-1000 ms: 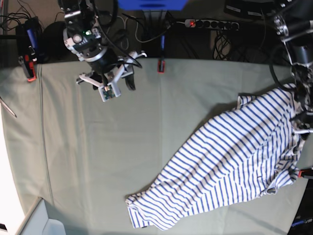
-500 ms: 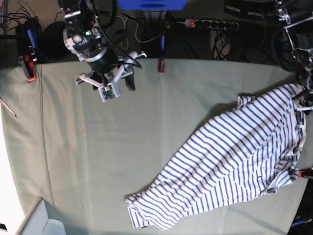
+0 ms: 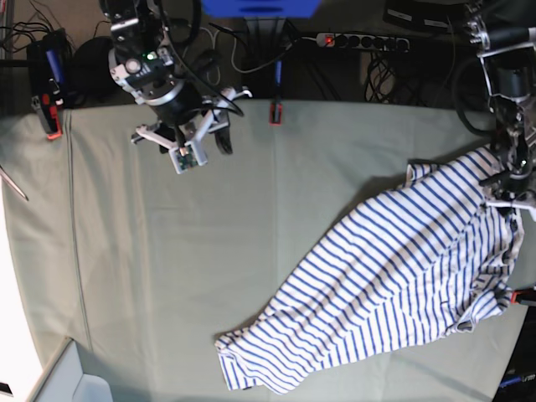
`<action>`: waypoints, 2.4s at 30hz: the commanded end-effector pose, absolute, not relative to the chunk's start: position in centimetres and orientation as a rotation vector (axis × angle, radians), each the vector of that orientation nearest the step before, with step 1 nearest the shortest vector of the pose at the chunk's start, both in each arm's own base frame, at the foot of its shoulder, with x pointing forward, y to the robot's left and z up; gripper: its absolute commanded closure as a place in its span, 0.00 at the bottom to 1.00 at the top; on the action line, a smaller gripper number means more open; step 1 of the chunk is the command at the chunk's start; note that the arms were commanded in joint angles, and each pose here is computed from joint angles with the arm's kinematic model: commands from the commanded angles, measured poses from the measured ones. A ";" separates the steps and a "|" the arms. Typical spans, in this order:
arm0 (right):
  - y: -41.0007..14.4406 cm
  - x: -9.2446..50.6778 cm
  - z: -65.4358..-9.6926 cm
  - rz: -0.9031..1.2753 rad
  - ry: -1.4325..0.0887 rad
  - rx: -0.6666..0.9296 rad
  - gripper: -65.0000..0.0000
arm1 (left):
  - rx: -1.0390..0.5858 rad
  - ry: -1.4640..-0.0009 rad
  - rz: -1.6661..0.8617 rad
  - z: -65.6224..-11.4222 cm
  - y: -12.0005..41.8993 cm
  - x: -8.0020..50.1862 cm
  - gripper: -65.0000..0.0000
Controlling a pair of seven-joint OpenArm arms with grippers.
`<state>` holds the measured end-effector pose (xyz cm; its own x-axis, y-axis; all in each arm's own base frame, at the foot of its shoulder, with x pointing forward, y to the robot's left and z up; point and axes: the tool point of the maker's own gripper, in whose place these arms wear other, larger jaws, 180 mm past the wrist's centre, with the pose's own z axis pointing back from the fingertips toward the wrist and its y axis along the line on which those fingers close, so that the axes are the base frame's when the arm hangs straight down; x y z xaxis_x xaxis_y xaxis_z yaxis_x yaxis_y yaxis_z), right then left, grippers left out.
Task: Layout the t-shirt on the table in an organized manner, then fold the t-shirt properly
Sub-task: 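Pull the shirt edge with the left gripper to spread it, then reach the left gripper across and grasp the shirt's bunched end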
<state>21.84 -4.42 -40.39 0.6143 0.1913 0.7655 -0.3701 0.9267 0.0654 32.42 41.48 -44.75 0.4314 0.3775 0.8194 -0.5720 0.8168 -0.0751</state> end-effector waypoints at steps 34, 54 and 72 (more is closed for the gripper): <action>-4.4 22.6 -39.4 0.335 -0.895 0.234 0.62 | 0.278 -0.906 0.611 -45.3 43.9 32.1 1.00; -6.8 22.6 -39.8 0.343 -0.883 0.181 0.62 | 0.057 -1.418 0.379 -30.2 31.4 40.8 1.00; -19.0 21.9 -39.9 0.138 -0.857 -0.076 0.62 | -0.530 -1.457 -0.205 -19.5 -11.2 47.3 1.00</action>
